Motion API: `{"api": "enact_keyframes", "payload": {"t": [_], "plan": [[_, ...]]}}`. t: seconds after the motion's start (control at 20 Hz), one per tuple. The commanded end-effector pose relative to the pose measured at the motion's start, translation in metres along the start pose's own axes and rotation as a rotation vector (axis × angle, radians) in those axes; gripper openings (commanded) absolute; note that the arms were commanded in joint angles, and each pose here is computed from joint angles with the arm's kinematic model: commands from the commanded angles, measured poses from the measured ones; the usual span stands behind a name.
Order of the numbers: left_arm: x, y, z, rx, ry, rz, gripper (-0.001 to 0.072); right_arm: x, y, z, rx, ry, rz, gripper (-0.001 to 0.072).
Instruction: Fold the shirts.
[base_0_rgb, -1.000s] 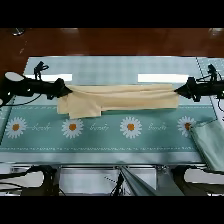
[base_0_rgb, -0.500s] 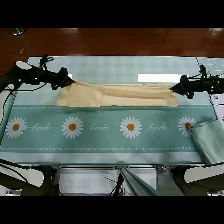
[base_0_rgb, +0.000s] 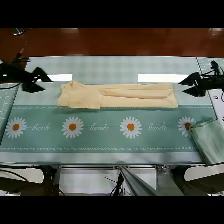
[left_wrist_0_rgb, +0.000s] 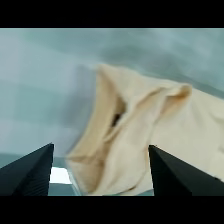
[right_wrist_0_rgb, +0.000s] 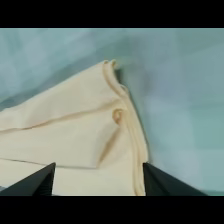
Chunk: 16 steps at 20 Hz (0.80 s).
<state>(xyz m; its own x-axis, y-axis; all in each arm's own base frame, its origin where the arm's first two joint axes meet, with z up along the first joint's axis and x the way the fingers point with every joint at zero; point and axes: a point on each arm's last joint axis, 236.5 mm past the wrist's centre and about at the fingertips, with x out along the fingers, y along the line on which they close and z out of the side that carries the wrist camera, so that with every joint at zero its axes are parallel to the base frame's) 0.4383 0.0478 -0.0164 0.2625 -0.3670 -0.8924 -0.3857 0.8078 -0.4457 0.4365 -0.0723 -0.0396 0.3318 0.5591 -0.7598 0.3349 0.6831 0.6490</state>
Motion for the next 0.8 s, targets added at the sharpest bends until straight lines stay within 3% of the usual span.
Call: {"api": "enact_keyframes", "payload": {"t": [0.0, 0.15, 0.3, 0.55, 0.6, 0.65, 0.7, 0.75], "plan": [[-0.057, 0.069, -0.01, -0.087, -0.142, 0.21, 0.0701, -0.012, -0.04, -0.013, 0.013, 0.046, -0.121, 0.0627], [-0.043, 0.028, -0.044, -0.052, -0.293, 0.045, 0.0701, 0.02, -0.04, -0.024, 0.026, 0.088, -0.106, 0.0626], [-0.013, -0.026, -0.099, 0.073, -0.27, -0.116, 0.0701, 0.052, -0.026, -0.032, 0.005, 0.142, -0.061, 0.0626], [0.023, -0.079, -0.146, 0.206, -0.153, -0.186, 0.0701, 0.093, 0.01, -0.045, -0.061, 0.19, -0.018, 0.0608], [0.028, -0.084, -0.151, 0.218, -0.141, -0.19, 0.0699, 0.096, 0.013, -0.049, -0.076, 0.205, -0.027, 0.0478], [0.032, -0.089, -0.155, 0.223, -0.126, -0.198, 0.0641, 0.094, 0.017, -0.052, -0.077, 0.214, -0.021, 0.0178], [0.035, -0.091, -0.158, 0.225, -0.114, -0.201, 0.0265, 0.086, 0.022, -0.052, -0.088, 0.21, -0.02, 0.0024], [0.036, -0.096, -0.16, 0.229, -0.108, -0.214, 0.003, 0.072, 0.023, -0.049, -0.106, 0.189, -0.035, 0.0025]]}}
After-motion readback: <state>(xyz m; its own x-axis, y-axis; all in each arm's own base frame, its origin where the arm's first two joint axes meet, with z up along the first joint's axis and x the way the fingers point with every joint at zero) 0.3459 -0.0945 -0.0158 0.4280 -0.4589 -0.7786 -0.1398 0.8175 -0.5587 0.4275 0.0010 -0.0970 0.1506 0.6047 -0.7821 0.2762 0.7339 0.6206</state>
